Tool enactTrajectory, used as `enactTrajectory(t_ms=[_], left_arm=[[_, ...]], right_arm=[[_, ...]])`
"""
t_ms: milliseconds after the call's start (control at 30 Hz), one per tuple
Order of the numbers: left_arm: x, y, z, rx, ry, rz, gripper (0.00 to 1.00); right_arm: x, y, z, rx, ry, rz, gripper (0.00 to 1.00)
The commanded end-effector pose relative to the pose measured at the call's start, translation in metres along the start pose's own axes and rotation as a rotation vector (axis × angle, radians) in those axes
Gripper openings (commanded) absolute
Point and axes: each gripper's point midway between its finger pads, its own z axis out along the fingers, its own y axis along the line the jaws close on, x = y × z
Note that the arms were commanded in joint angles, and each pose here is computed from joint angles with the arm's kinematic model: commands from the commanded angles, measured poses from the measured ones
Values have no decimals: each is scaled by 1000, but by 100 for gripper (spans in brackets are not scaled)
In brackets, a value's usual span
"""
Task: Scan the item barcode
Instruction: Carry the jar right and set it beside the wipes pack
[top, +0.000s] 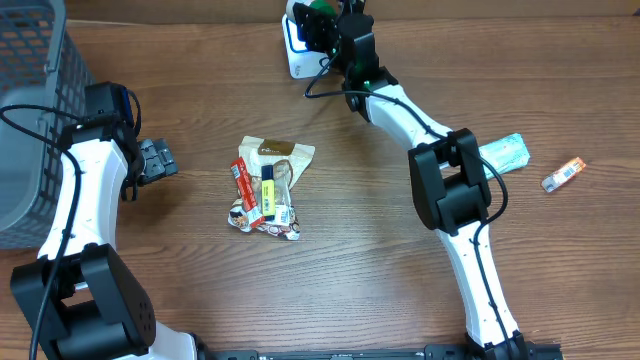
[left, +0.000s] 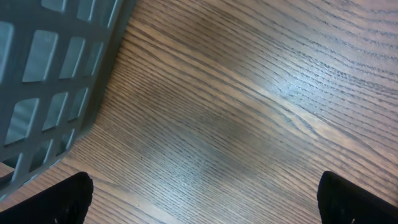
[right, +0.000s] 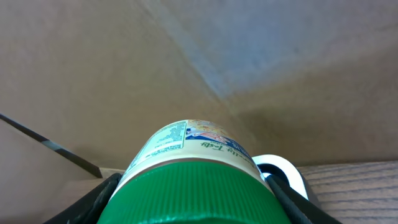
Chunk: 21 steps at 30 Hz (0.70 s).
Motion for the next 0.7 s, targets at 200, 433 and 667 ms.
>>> enactTrajectory(t_ms=[200, 433, 667], left_arm=[[-7, 3, -10, -6, -36, 5, 100], [-8, 3, -10, -5, -36, 5, 100], [-8, 3, -10, -5, -36, 4, 100]], right_arm=[[-167, 140, -133, -74, -6, -10, 4], [-152, 60, -234, 317, 288, 86, 4], [-89, -56, -325, 698, 686, 145, 4]])
